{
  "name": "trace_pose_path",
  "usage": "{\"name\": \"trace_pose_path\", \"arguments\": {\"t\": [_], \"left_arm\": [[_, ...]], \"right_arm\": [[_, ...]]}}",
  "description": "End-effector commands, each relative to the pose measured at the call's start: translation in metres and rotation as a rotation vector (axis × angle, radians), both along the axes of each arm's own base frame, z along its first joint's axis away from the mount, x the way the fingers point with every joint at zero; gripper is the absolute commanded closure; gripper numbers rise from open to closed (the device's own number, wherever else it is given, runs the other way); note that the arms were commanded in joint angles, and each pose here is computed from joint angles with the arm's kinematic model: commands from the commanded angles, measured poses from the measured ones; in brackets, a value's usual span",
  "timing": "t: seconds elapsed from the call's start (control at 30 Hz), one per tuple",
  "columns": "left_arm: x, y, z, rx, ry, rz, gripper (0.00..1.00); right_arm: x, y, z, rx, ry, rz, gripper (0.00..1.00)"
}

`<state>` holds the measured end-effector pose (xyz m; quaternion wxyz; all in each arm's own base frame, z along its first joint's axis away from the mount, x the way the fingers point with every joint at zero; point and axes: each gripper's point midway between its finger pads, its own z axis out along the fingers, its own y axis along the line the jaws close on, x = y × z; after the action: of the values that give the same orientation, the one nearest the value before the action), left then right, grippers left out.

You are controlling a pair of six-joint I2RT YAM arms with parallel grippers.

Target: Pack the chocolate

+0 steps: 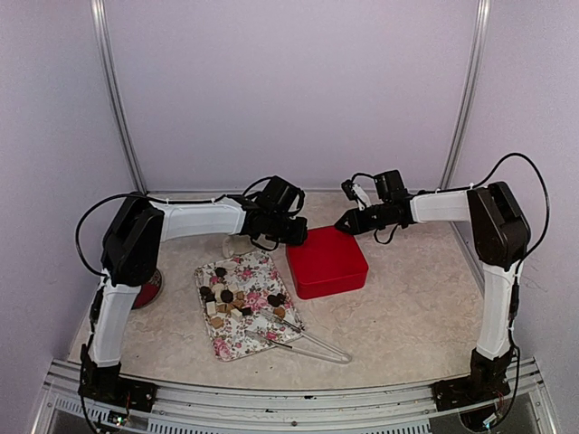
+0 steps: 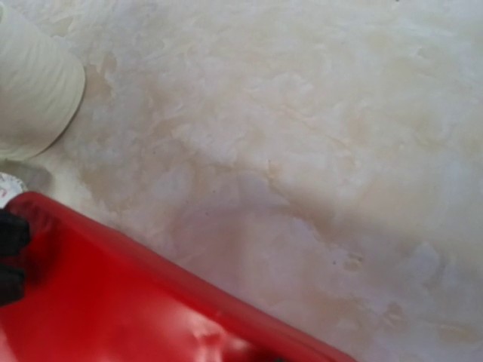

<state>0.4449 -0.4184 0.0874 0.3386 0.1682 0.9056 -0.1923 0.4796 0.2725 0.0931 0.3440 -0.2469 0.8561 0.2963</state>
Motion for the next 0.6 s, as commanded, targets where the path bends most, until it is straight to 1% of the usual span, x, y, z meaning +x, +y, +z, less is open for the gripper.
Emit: {"name": "trace_pose_path", "arguments": {"t": [0.0,0.1,0.17,0.27,0.33,0.47,0.53,0.57], "left_arm": [[-0.007,0.019,-0.049,0.107,0.106,0.007,0.73],[-0.005,0.02,-0.043,0.102,0.091,0.014,0.68],[-0.001,0.021,-0.03,0.099,0.058,0.009,0.61],[0.001,0.012,0.007,0.055,-0.031,-0.015,0.48],[-0.001,0.006,0.033,0.029,-0.085,-0.029,0.42],[-0.012,0.002,0.066,0.006,-0.133,-0.047,0.37],[-0.026,0.0,0.081,-0.018,-0.149,-0.076,0.36],[-0.035,-0.002,0.085,-0.029,-0.159,-0.094,0.36]], "right_arm": [[-0.031,-0.037,-0.097,-0.161,0.25,-0.072,0.77],[-0.035,-0.036,-0.088,-0.148,0.246,-0.064,0.77],[-0.037,-0.037,-0.072,-0.133,0.228,-0.068,0.76],[-0.046,-0.042,-0.06,-0.123,0.216,-0.083,0.75],[-0.051,-0.045,-0.053,-0.115,0.216,-0.089,0.75],[-0.065,-0.046,-0.032,-0.075,0.203,-0.08,0.74],[-0.063,-0.045,-0.01,-0.036,0.159,-0.076,0.67],[-0.057,-0.045,0.003,-0.014,0.131,-0.082,0.62]]}}
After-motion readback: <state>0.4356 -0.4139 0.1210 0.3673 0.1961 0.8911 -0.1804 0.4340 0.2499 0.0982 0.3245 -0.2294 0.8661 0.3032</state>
